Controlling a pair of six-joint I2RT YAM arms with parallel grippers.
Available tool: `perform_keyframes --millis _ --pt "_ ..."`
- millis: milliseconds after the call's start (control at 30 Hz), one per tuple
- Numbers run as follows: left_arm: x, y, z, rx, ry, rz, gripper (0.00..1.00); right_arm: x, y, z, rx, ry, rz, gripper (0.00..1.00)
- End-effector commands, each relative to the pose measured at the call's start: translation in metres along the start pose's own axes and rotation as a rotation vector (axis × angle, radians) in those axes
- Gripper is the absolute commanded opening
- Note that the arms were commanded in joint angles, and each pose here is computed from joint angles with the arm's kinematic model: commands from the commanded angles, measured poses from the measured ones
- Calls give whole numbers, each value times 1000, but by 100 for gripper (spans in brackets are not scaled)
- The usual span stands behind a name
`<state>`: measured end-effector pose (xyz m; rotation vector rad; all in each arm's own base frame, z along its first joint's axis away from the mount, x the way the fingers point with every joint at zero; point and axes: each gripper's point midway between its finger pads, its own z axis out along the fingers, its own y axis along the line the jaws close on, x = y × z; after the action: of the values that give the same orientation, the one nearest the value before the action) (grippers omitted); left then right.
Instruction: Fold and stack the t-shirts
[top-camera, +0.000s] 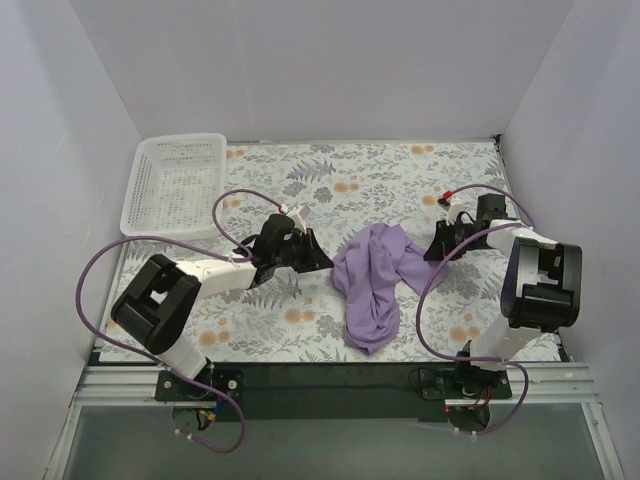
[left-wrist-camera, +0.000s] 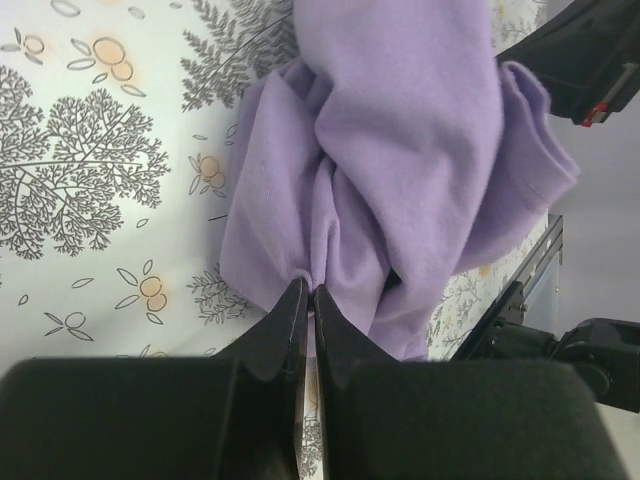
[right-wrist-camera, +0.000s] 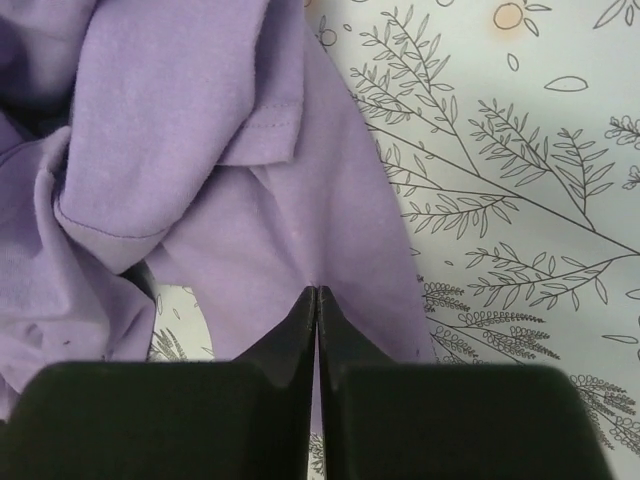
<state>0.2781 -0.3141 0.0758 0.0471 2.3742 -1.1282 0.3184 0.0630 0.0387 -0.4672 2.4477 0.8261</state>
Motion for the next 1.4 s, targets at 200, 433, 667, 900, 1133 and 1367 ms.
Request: perform_keyframes --millis 200,433,667,900,1133,1367 --pt "-56 -51 -67 25 -232 213 0 -33 55 -63 2 -125 -324 1" --pt "-112 -93 -151 -31 -489 350 0 -72 95 -137 185 -285 -558 1" --pt "-178 -164 -275 -13 -867 431 0 -158 144 -252 457 -516 -747 1" --pt "-203 -206 -349 14 -1056 490 0 -213 186 -339 635 -718 -793 1" --pt "-202 -208 -350 22 -1053 514 0 -214 193 -354 681 -794 -787 1" --pt "-198 -211 -334 57 -1006 530 0 -191 233 -333 485 -797 -961 1"
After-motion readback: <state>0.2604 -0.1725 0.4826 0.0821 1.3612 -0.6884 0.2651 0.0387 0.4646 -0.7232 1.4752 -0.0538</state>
